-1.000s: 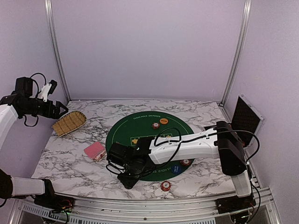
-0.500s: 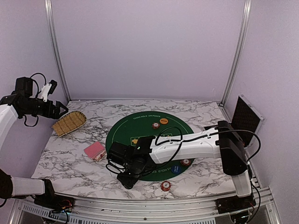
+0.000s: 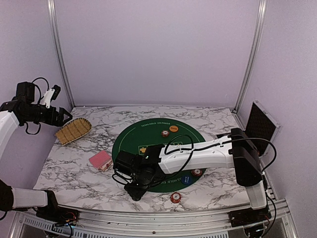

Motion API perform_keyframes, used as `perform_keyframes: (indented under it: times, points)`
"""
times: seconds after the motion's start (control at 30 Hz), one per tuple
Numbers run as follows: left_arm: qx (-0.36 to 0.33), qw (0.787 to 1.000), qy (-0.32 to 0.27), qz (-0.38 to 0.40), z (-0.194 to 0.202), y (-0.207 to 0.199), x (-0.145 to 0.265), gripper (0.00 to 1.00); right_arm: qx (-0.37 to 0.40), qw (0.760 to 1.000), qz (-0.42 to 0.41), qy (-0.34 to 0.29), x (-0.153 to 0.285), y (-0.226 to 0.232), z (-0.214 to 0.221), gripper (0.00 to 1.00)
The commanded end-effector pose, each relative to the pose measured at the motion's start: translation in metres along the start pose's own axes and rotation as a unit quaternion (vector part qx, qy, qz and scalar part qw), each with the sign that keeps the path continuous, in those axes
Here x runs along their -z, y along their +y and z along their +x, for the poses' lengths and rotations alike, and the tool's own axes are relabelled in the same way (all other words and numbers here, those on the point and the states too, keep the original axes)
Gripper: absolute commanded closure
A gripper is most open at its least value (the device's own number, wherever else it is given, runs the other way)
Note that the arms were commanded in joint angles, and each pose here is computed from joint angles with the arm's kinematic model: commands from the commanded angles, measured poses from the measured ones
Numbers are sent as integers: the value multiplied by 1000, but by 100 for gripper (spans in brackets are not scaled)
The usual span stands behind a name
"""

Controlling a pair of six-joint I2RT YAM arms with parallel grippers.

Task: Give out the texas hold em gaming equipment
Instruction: Pick up the pile of poker chips from the pile of poker chips.

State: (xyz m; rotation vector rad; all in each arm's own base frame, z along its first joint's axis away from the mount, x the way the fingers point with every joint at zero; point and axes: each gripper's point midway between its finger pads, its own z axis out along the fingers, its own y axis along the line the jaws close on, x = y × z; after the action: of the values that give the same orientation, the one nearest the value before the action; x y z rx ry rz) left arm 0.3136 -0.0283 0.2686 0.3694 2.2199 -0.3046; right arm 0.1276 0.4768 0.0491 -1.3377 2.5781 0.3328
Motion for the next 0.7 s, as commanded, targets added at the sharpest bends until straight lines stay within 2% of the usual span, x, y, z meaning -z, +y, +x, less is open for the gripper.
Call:
perform_keyframes:
  times: [0.0,0.27,0.47,0.67]
  points:
    - [-8,1000,-8,-2,-6,-2,9,1,-2,999,-9,-40,30,3,-20,66]
    - [-10,1000,-9,-7,-6,-1,10,1,-3,999,4,-47,36,-2,-23,73]
    - [-10,1000,-10,-7,-7,-1,11,1,-18,997,14,-74,59,-13,-39,75]
    - [-8,1000,-9,-6,-7,-1,10,1,-49,994,56,-80,77,-56,-45,78]
